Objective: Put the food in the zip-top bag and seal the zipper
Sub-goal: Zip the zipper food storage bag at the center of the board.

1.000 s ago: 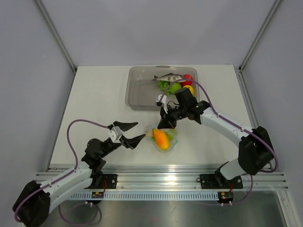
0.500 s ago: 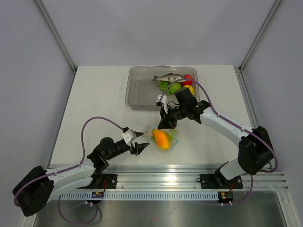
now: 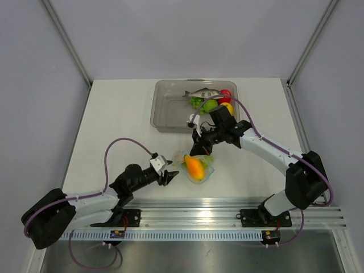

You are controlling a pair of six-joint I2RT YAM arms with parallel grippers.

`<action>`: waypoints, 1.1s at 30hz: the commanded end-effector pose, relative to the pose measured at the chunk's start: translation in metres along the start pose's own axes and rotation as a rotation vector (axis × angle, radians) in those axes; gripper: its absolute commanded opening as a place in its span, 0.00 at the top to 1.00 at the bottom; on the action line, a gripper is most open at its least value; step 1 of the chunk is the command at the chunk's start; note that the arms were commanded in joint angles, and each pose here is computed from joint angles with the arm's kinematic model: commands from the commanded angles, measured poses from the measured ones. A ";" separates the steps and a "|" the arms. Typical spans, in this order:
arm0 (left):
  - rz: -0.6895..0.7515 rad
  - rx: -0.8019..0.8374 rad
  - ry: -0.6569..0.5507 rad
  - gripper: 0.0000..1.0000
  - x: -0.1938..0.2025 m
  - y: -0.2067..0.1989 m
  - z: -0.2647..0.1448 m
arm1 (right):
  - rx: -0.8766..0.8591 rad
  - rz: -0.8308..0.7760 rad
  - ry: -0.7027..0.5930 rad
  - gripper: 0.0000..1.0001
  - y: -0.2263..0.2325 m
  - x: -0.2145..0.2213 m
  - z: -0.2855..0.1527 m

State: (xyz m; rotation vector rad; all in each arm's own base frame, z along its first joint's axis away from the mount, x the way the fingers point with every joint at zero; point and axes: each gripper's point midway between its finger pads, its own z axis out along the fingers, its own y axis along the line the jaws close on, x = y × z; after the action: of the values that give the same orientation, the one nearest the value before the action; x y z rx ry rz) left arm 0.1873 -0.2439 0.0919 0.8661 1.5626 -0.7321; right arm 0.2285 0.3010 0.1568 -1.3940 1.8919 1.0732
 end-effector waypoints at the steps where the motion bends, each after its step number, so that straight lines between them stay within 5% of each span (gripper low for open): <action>1: 0.061 -0.013 -0.161 0.44 -0.048 0.005 0.008 | 0.013 -0.028 -0.034 1.00 -0.003 -0.018 -0.008; 9: 0.118 0.002 -0.139 0.46 -0.047 0.005 0.014 | 0.011 -0.016 -0.032 1.00 -0.002 -0.020 -0.007; 12: 0.098 0.020 -0.157 0.60 -0.049 0.002 0.017 | 0.009 -0.010 -0.035 1.00 -0.002 -0.022 -0.008; 13: 0.096 0.029 -0.151 0.81 -0.048 0.000 0.019 | 0.012 -0.011 -0.036 1.00 -0.002 -0.023 -0.008; 16: 0.078 0.043 -0.144 1.00 -0.049 -0.002 0.023 | 0.027 -0.005 -0.029 1.00 -0.004 -0.023 -0.010; 18: 0.061 0.051 -0.175 1.00 -0.056 -0.004 0.022 | 0.060 0.039 -0.009 0.91 -0.007 -0.023 -0.013; 21: 0.034 0.038 -0.216 1.00 -0.069 -0.003 0.019 | 0.088 0.075 0.024 0.62 -0.006 -0.029 -0.022; 24: 0.023 0.028 -0.226 1.00 -0.079 -0.002 0.014 | 0.190 0.090 0.030 0.49 -0.013 -0.034 -0.036; 29: -0.022 0.045 -0.192 1.00 -0.088 -0.005 0.011 | 0.277 0.003 -0.042 0.40 0.008 -0.062 -0.068; 33: -0.078 0.071 -0.113 1.00 -0.088 -0.004 0.018 | 0.373 -0.149 -0.081 0.45 0.014 -0.069 -0.073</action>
State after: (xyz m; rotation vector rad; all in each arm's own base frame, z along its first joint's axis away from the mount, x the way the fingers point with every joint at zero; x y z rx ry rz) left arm 0.1991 -0.2655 0.1593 0.8100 1.4736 -0.8239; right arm 0.2366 0.2795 0.2257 -1.2516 1.9312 0.7857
